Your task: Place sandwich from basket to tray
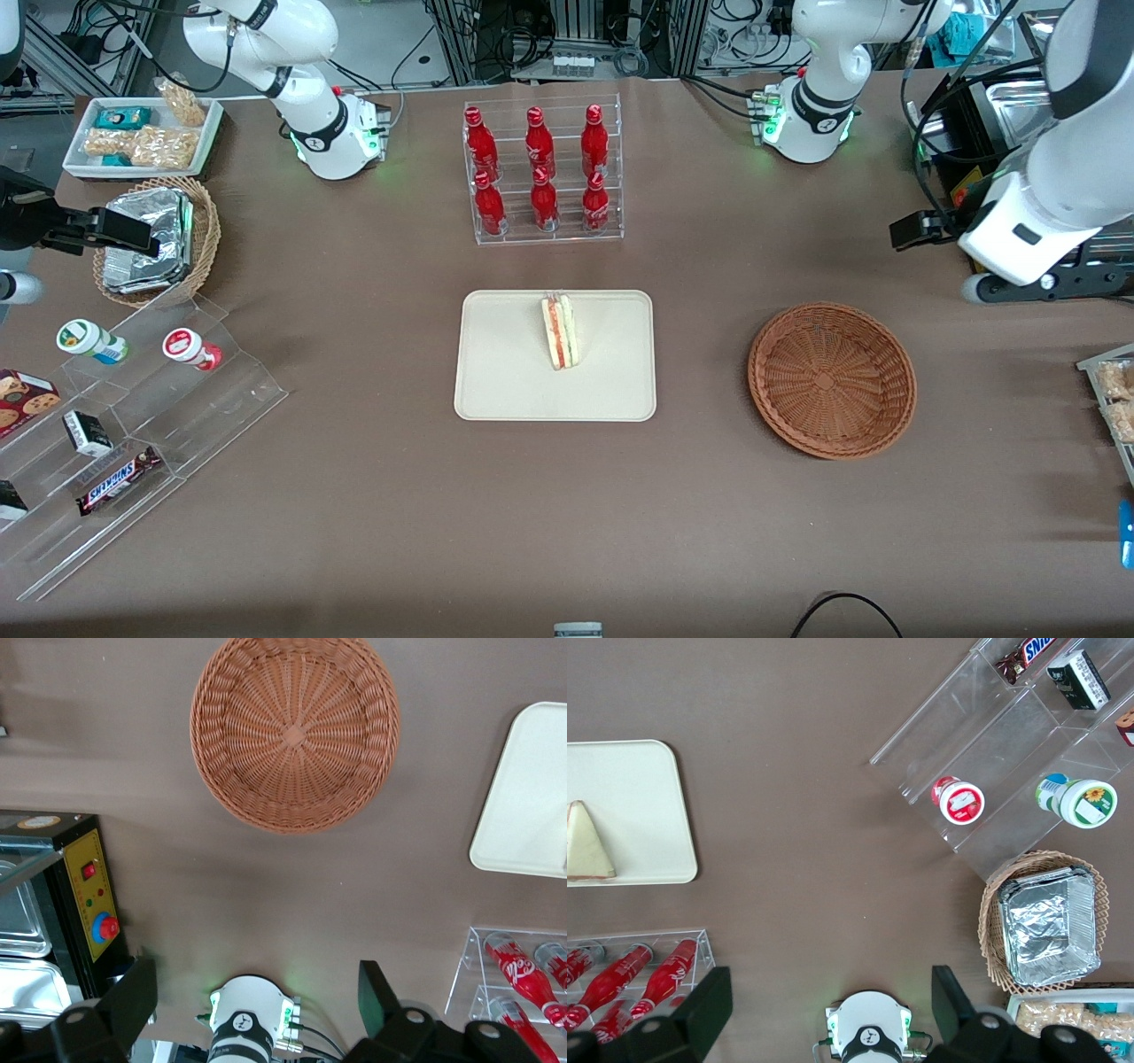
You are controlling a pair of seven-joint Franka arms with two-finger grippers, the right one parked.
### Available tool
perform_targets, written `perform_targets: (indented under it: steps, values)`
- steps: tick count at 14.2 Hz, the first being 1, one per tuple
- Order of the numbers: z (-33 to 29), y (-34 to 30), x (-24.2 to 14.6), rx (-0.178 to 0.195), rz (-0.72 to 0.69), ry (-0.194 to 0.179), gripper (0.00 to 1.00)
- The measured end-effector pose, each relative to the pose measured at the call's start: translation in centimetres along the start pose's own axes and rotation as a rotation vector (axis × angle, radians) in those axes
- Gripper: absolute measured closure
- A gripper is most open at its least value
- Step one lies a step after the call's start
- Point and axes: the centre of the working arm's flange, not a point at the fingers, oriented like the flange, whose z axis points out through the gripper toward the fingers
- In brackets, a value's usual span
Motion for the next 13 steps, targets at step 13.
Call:
perform_targets:
  steps: [13]
  values:
    - [-0.2, 1.4, -2.2, 0.004, 0.023, 0.072, 0.00]
